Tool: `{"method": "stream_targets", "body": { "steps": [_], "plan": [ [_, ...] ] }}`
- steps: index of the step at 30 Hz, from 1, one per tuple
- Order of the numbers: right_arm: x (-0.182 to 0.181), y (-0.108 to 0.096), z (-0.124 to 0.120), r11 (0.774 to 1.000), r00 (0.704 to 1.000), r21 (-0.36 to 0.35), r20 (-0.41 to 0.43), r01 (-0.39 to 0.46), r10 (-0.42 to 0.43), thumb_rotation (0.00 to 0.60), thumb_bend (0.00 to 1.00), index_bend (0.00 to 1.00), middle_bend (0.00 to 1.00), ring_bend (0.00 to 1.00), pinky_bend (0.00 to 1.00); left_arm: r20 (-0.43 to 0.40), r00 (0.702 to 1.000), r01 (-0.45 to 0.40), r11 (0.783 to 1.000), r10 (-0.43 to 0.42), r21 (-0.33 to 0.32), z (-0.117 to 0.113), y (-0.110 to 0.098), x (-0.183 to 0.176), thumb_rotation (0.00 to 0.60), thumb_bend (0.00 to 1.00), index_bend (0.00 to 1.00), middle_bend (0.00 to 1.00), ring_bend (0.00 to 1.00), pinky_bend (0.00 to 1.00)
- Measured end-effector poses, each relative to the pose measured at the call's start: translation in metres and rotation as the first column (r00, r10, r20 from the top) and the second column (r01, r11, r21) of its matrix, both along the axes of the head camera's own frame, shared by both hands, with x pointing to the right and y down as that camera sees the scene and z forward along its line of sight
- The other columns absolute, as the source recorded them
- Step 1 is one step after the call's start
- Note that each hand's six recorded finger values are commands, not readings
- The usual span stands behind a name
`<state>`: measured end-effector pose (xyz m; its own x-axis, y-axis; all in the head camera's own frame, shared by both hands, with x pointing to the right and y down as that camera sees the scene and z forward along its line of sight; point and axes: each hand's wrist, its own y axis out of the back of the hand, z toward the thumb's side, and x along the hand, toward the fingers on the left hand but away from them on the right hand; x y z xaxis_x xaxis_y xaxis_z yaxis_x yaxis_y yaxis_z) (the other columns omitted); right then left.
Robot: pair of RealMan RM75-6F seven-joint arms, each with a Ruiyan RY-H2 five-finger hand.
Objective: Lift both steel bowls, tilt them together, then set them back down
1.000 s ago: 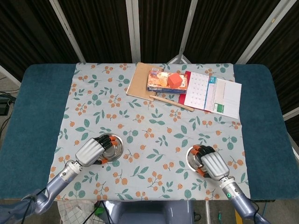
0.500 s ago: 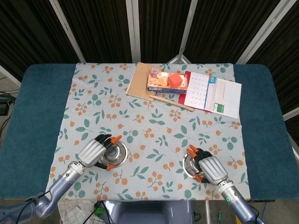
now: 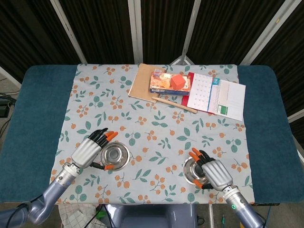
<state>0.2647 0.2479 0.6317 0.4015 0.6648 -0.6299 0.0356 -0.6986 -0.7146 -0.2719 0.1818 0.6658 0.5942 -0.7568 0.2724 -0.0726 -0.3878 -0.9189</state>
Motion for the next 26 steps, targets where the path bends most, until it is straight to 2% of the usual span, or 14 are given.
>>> {"method": "stream_targets", "body": {
  "steps": [6,10,13,16,20,23,26],
  "plan": [
    [-0.011,-0.004,-0.039,0.995,0.999,0.1,0.02,-0.027,0.025,0.352,0.39,0.0,0.0,0.0,0.23,-0.011,0.999,0.035,0.994,-0.034,0.104,-0.041,-0.002,-0.02,0.21,0.06,0.0,0.1,0.06,0.15],
    [-0.002,0.003,-0.061,0.989,0.998,0.133,0.029,-0.059,0.056,0.443,0.39,0.0,0.0,0.0,0.14,0.048,0.997,0.048,0.993,-0.053,0.112,-0.054,0.018,-0.047,0.207,0.06,0.0,0.07,0.06,0.15],
    [0.013,0.01,-0.073,0.983,0.997,0.167,-0.005,-0.074,0.076,0.478,0.39,0.0,0.0,0.0,0.1,0.121,0.989,0.074,0.993,-0.085,0.096,-0.063,0.044,-0.072,0.211,0.06,0.0,0.05,0.04,0.15],
    [0.037,0.017,-0.086,0.965,0.99,0.237,-0.059,-0.11,0.127,0.498,0.39,0.0,0.0,0.0,0.08,0.184,0.972,0.133,0.988,-0.145,0.079,-0.075,0.072,-0.099,0.214,0.06,0.0,0.04,0.0,0.14],
    [0.088,0.034,-0.106,0.911,0.957,0.383,-0.172,-0.154,0.235,0.536,0.39,0.0,0.0,0.0,0.0,0.277,0.926,0.253,0.966,-0.257,0.052,-0.094,0.109,-0.139,0.219,0.07,0.0,0.03,0.0,0.14],
    [0.125,0.051,-0.112,0.88,0.923,0.455,-0.265,-0.137,0.28,0.574,0.39,0.0,0.0,0.0,0.0,0.331,0.885,0.332,0.942,-0.327,0.045,-0.102,0.118,-0.165,0.211,0.08,0.0,0.03,0.0,0.14],
    [0.155,0.068,-0.117,0.87,0.892,0.474,-0.323,-0.137,0.316,0.576,0.39,0.0,0.0,0.0,0.0,0.331,0.867,0.381,0.924,-0.372,0.04,-0.108,0.118,-0.178,0.214,0.09,0.0,0.03,0.0,0.14]
  ]
}}
